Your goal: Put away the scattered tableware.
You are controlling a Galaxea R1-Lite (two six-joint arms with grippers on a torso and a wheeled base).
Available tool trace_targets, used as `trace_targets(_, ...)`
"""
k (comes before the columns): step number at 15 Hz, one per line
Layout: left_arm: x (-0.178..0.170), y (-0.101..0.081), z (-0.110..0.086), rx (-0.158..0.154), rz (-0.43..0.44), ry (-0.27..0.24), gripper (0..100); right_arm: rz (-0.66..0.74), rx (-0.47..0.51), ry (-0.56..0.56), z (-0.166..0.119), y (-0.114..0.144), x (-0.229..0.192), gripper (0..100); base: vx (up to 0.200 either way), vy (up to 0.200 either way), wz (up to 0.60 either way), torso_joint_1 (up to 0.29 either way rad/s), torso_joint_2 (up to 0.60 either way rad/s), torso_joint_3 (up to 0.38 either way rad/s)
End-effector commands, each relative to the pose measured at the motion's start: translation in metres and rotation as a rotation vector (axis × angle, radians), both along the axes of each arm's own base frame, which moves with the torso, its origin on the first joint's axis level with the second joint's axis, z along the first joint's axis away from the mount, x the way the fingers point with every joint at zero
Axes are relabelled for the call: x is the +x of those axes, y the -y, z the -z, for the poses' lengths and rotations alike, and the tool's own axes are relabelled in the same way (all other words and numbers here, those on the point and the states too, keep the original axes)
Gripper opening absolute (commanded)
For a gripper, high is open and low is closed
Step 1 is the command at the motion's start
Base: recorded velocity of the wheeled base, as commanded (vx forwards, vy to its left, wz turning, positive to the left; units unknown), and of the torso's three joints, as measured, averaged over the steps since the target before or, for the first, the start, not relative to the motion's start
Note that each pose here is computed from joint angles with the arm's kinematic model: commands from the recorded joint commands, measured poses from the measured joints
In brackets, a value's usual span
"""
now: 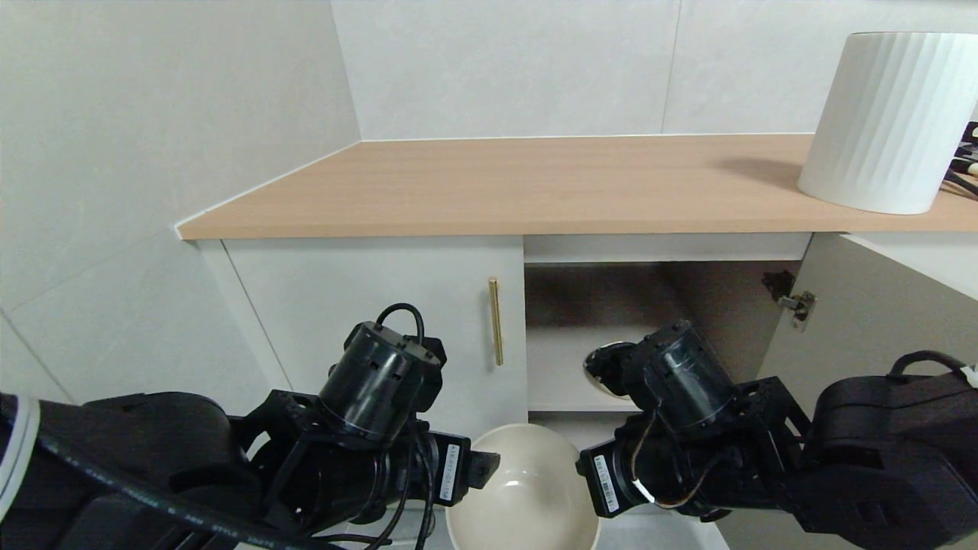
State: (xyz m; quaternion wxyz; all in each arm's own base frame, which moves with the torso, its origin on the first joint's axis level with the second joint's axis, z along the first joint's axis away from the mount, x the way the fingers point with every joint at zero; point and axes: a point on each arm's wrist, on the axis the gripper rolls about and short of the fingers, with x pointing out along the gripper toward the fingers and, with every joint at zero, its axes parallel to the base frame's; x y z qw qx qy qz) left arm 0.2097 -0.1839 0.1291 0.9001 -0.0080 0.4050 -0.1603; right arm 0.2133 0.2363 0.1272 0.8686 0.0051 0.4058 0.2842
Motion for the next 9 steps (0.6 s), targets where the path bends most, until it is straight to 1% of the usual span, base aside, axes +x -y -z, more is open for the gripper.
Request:
trace_targets(1,0.000,-0.002,-0.008,-0.041,-0.016,0.028,100,0.029,-0.022,-0.005,0.008,-0.001,0.007,0,0.000,0.000,0.00,0.000,0.00,0.000)
trace_targets(2,0.001,-0.001,-0.010,-0.077,-0.034,0.049,100,0.073,-0.042,-0.004,0.015,0.003,0.016,0,0.000,0.000,0.00,0.000,0.00,0.000)
trace_targets(3,0.002,-0.003,-0.014,-0.102,-0.048,0.070,100,0.121,-0.042,0.002,0.021,0.009,0.029,0,0.000,0.000,0.00,0.000,0.00,0.000)
trace_targets(5,0.003,-0.007,-0.018,-0.131,-0.062,0.101,100,0.229,-0.024,0.002,0.032,0.027,0.059,0,0.000,0.000,0.00,0.000,0.00,0.000)
trace_targets(6,0.003,-0.008,-0.019,-0.136,-0.066,0.108,100,0.304,-0.001,0.000,0.038,0.035,0.079,0,0.000,0.000,0.00,0.000,0.00,0.000)
trace_targets(7,0.003,-0.008,-0.019,-0.136,-0.066,0.108,100,0.346,0.009,-0.011,0.042,0.040,0.088,0,0.000,0.000,0.00,0.000,0.00,0.000)
trace_targets(8,0.003,-0.008,-0.019,-0.136,-0.066,0.108,100,0.425,0.029,-0.029,0.049,0.050,0.104,0,0.000,0.000,0.00,0.000,0.00,0.000)
trace_targets(9,0.004,-0.008,-0.019,-0.136,-0.068,0.109,100,0.472,0.034,-0.031,0.055,0.056,0.113,0,0.000,0.000,0.00,0.000,0.00,0.000)
